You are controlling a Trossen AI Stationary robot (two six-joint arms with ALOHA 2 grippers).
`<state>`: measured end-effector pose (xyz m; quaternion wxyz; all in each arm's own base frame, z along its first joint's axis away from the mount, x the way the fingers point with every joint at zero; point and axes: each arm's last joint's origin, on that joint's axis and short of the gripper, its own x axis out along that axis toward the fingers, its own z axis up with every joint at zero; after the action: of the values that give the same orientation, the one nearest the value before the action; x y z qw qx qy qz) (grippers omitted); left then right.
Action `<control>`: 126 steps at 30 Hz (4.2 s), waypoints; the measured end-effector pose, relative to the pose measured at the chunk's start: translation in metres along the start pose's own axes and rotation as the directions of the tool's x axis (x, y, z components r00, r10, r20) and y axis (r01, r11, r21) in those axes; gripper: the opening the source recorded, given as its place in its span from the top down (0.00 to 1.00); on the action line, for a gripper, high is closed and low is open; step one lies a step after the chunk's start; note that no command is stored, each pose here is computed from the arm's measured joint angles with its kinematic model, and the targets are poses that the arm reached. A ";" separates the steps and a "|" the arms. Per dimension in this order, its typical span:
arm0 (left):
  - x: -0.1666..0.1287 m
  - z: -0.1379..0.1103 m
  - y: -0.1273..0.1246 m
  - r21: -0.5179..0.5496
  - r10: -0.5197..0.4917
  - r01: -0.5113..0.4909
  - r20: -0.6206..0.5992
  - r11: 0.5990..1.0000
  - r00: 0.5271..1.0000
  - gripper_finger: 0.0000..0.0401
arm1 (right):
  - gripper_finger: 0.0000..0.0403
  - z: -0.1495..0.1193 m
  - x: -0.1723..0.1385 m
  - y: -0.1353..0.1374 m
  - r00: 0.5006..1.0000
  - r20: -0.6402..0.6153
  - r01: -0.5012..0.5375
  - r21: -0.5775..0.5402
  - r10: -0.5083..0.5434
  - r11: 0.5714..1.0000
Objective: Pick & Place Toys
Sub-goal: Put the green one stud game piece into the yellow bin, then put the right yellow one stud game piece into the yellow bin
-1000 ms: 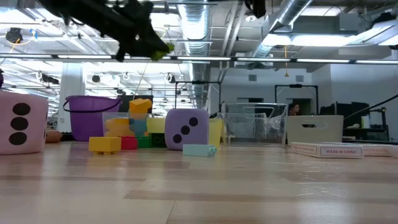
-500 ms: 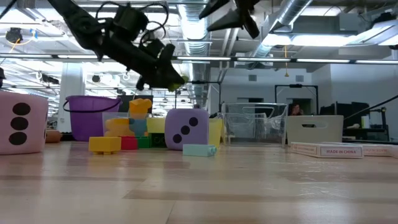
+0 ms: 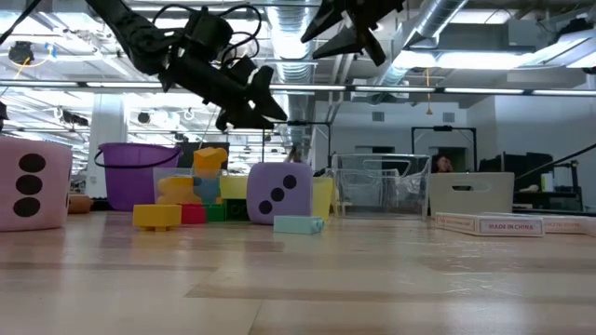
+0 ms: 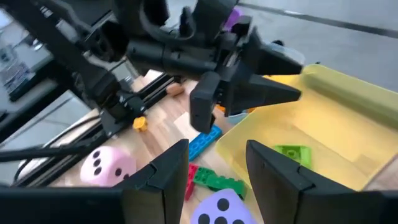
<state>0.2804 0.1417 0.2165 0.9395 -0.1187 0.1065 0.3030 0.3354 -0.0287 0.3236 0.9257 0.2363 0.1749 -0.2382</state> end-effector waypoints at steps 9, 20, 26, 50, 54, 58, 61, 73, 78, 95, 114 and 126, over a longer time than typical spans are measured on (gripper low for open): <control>-0.005 0.008 -0.009 -0.102 -0.066 0.068 0.030 0.992 0.997 0.34 | 0.62 0.000 0.001 -0.001 0.990 -0.079 -0.129 -0.116 0.121 0.985; -0.058 0.027 -0.073 0.238 -0.482 0.459 0.043 0.856 0.875 0.32 | 0.62 -0.017 -0.007 0.017 0.935 -0.236 -0.329 -0.296 0.266 0.897; -0.092 0.005 -0.108 0.299 -0.535 0.558 -0.159 0.775 0.829 0.32 | 0.62 -0.031 -0.015 0.030 0.912 -0.296 -0.387 -0.395 0.283 0.833; -0.135 -0.071 -0.115 0.337 -0.345 0.668 -0.654 0.664 0.673 0.33 | 0.62 -0.030 -0.015 0.032 0.917 -0.276 -0.364 -0.280 0.289 0.888; -0.134 -0.089 -0.110 0.285 -0.418 0.710 -0.646 0.643 0.638 0.33 | 0.62 -0.024 -0.013 0.030 0.923 -0.240 -0.354 -0.213 0.302 0.911; -0.134 -0.109 -0.102 0.252 -0.469 0.706 -0.596 0.662 0.652 0.33 | 0.62 -0.024 -0.013 0.031 0.922 -0.235 -0.348 -0.149 0.309 0.925; -0.136 -0.127 -0.091 0.246 -0.481 0.704 -0.580 0.666 0.658 0.33 | 0.62 -0.024 -0.013 0.031 0.922 -0.235 -0.342 -0.116 0.309 0.933; -0.145 -0.159 -0.066 0.162 -0.443 0.647 -0.606 0.745 0.661 0.33 | 0.62 -0.024 -0.014 0.031 0.921 -0.238 -0.332 -0.065 0.308 0.941; -0.142 -0.155 -0.068 0.204 -0.424 0.597 -0.531 0.776 0.734 0.33 | 0.62 -0.024 -0.013 0.031 0.921 -0.239 -0.338 -0.098 0.308 0.936; -0.149 -0.173 -0.083 0.273 -0.400 0.607 -0.545 0.746 0.736 0.33 | 0.62 -0.025 -0.013 0.031 0.921 -0.245 -0.352 -0.188 0.303 0.917; -0.127 -0.185 -0.105 0.229 -0.377 0.559 -0.535 0.797 0.756 0.37 | 0.62 -0.025 -0.013 0.031 0.921 -0.245 -0.352 -0.188 0.303 0.917; -0.126 -0.183 -0.105 0.128 -0.398 0.537 -0.534 0.834 0.746 0.67 | 0.62 -0.026 -0.013 0.030 0.921 -0.256 -0.347 -0.189 0.295 0.919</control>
<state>0.2194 -0.0622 0.0937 0.9345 -0.0828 0.3463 -0.0021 0.3344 0.0127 0.3185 0.9478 0.1781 0.2624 -0.0324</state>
